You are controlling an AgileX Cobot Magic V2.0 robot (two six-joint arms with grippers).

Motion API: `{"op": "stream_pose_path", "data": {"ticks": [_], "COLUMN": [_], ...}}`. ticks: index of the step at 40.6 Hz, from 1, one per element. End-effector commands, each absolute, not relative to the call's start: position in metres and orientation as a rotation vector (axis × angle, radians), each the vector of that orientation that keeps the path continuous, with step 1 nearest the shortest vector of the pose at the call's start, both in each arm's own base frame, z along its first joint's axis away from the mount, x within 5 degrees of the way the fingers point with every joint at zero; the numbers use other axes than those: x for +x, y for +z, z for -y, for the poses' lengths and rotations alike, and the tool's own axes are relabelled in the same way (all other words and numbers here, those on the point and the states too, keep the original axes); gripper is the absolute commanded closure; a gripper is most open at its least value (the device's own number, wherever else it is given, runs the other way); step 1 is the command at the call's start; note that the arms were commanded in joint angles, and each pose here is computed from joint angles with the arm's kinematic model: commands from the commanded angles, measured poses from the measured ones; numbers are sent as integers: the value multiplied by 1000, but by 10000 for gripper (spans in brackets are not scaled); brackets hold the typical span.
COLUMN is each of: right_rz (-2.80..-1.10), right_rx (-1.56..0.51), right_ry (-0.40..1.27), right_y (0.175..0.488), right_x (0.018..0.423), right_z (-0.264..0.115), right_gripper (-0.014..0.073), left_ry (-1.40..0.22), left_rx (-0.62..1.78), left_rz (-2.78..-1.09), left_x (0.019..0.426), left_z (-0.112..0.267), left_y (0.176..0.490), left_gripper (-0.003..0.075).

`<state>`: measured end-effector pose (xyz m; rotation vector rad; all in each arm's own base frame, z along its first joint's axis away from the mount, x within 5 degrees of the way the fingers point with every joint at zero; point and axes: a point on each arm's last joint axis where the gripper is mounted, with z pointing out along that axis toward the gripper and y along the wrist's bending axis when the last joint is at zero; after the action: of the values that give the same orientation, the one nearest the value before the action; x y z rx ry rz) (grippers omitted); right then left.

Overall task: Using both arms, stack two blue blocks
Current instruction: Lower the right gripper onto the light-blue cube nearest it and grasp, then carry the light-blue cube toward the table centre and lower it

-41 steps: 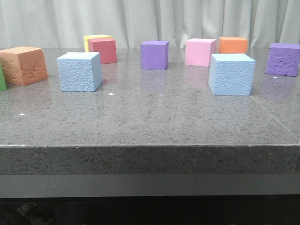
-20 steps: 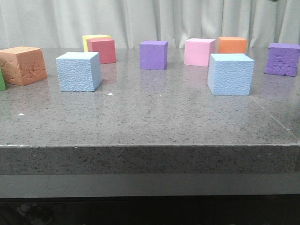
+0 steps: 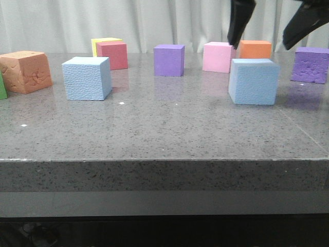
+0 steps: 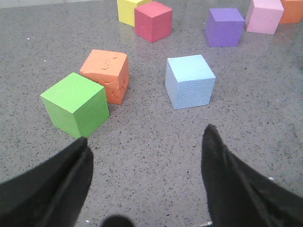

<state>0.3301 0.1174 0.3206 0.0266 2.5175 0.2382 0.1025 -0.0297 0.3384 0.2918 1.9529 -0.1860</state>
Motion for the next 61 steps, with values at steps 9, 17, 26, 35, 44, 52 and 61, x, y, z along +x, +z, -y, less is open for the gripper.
{"op": "stream_pose_path", "data": {"ticks": [9,17,26,35,44,52,61], "right_rz": [-2453,-2490,-2527,-2505,-2438,-2286,-2004], "right_rx": [73,100,137,79,-484,-984,-1515], "right_ry": [147,148,196,210,144,270,229], "right_y": [320,303,300,316,349,359,353], "right_x": [361,369,367,359,358,361,361], "right_z": [-120,-123,-126,-124,-133,-157,-198], "right_gripper": [-38,-38,132,232,232,233,233], "left_ry": [-195,-195,-195,-192,-191,-191,-191], "left_rx": [278,278,277,280,280,279,279], "left_rz": [-1848,-1844,-1840,-1839,-1838,-1834,-1834], "left_x": [105,105,105,105,105,106,106], "left_z": [31,31,31,31,31,31,31], "left_y": [356,356,357,357,357,357,357], "left_gripper": [250,250,250,250,250,250,251]}}
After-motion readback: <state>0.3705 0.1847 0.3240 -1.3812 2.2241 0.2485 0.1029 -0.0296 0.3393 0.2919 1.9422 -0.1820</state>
